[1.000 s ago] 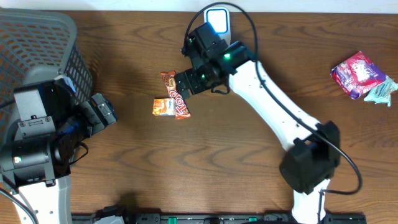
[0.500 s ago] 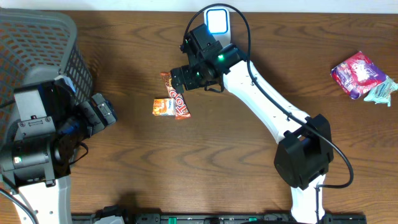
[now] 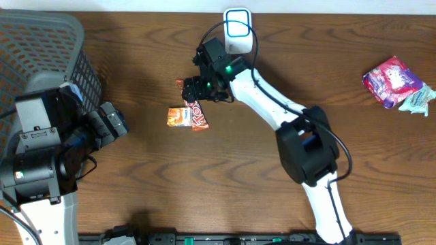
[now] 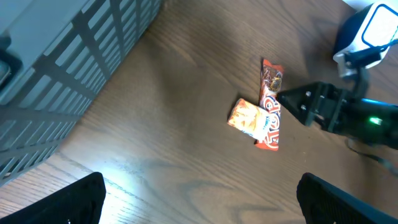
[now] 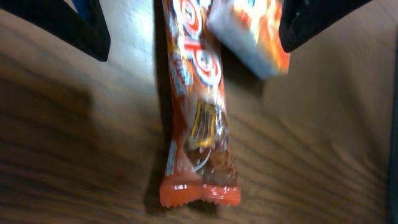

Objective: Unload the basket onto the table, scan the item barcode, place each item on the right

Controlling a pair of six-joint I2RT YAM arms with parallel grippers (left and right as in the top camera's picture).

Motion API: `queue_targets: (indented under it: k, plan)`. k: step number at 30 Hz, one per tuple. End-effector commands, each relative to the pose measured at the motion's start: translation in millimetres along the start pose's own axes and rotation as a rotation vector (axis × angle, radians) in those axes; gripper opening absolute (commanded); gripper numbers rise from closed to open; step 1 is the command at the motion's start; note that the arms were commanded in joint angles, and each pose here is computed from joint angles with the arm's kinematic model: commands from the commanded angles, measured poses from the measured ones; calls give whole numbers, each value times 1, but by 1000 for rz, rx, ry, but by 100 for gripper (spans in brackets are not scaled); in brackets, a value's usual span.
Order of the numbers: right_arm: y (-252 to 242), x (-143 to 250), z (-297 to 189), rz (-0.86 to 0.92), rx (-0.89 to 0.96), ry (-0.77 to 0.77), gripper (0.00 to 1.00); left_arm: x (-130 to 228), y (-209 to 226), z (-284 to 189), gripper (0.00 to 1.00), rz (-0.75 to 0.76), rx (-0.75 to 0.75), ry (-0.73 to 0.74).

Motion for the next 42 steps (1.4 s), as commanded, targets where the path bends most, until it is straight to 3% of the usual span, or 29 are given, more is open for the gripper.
queue_targets:
  k: [1, 5, 10, 11, 12, 21, 29, 34, 39, 40, 42]
  plan:
    - [-9, -1, 11, 95, -32, 21, 75, -2, 1, -2, 98, -6, -5, -12]
    - [-18, 6, 29, 129, -30, 59, 63, -2, 1, -2, 98, -6, -5, -12]
    - [-25, 15, 41, 136, -20, 97, 28, -2, 1, -2, 98, -6, -5, -12]
    - [-25, 15, 41, 114, -20, 97, 11, -2, 1, -2, 98, -6, -5, -12]
    - [-25, 15, 41, 93, -24, 94, 1, -2, 1, -2, 98, -6, -5, -12]
    - [-17, -13, -6, 48, -40, 4, 1, -2, 1, -2, 98, -6, -5, -12]
    - [-58, -21, -83, 32, 387, -131, 1, -2, 1, -2, 98, -6, -5, -12]
    - [-87, -10, -115, 29, 654, -132, 1, -2, 1, -2, 98, -6, -5, -12]
    - [-91, 5, -104, 41, 637, -45, 3, -2, 1, -2, 98, -6, -5, -12]
    - [-88, 7, -98, 48, 594, -26, 24, -2, 1, -2, 98, -6, -5, -12]
    - [-80, 8, -86, 65, 486, 8, 50, -2, 1, -2, 98, -6, -5, -12]
Point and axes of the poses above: each gripper's point midway between its finger pads, its own z axis out along the fingers, its own y axis along the line the jaws close on, x = y × z, the point moved 4 cm from there along -z, back along the fingers, and after that the axes turned 4 degrees about z, right-handed, at the moved point
